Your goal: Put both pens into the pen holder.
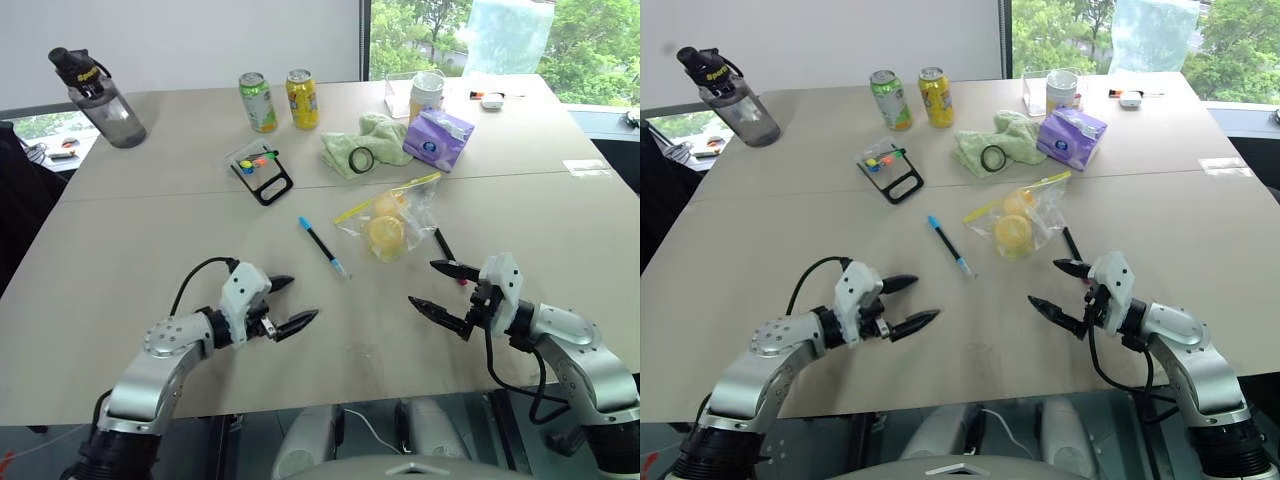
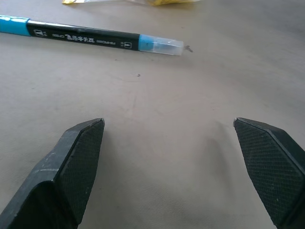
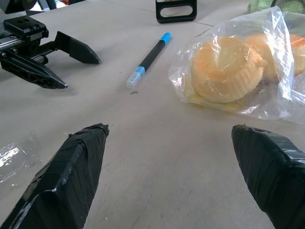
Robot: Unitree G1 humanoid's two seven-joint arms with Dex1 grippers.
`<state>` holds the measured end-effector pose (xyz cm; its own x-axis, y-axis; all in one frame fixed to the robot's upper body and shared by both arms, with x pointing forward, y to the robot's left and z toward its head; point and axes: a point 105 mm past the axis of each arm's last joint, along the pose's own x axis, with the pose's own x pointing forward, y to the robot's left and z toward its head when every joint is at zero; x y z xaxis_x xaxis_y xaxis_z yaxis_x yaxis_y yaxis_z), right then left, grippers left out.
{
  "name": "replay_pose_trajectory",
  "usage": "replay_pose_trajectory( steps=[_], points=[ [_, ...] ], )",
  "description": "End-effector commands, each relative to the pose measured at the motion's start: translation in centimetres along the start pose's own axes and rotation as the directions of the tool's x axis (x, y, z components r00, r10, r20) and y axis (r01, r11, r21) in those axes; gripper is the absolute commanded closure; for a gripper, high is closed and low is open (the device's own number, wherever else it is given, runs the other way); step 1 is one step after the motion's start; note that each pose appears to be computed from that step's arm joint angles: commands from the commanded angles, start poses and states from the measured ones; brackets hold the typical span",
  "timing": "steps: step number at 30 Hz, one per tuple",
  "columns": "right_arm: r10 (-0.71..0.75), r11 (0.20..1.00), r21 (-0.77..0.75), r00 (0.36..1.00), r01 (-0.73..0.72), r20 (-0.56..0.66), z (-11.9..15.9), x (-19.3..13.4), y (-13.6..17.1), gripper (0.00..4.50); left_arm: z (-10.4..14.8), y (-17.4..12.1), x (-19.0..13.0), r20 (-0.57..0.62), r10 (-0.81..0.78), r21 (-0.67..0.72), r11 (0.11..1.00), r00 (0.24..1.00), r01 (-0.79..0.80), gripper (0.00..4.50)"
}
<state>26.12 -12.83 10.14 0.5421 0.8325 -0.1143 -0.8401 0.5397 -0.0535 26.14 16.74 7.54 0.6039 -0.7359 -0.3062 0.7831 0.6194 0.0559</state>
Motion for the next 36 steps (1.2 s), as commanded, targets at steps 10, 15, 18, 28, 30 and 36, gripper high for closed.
replay_pose_trajectory(
  steps=[10,15,18,28,30,36],
  points=[
    [0.039,0.999,-0.006,0.999,-0.039,0.003,0.1,0.9,0.6,0.06,0.9,-1.3,-0.6,0.04,0.016,-0.004,1.0,0.999,-0.015,0.0],
    [0.024,1.0,-0.01,1.0,-0.024,0.004,0.3,1.0,0.5,0.06,1.2,-1.2,-0.6,0.039,0.009,0.002,1.0,0.999,-0.009,0.0],
    [-0.003,1.0,-0.028,1.0,0.003,0.013,0.5,1.0,0.1,0.06,1.4,-1.3,-0.6,0.043,-0.003,0.004,1.0,0.999,0.003,0.0],
    [-0.197,0.976,-0.058,0.964,0.21,0.179,5.2,3.8,-4.3,0.06,4.2,-0.2,-1.4,0.12,-0.057,-0.019,0.998,0.991,0.059,0.0],
    [-0.217,0.972,-0.059,0.962,0.229,0.166,5.5,5.3,-5.1,0.06,4.7,0.3,-1.3,0.128,-0.047,-0.005,0.999,0.991,0.048,0.0],
    [-0.251,0.968,-0.003,0.967,0.251,-0.039,3.8,8.8,-5.5,0.06,5.1,0.6,-1.2,0.125,-0.035,0.017,0.999,0.992,0.033,0.0]
  ],
)
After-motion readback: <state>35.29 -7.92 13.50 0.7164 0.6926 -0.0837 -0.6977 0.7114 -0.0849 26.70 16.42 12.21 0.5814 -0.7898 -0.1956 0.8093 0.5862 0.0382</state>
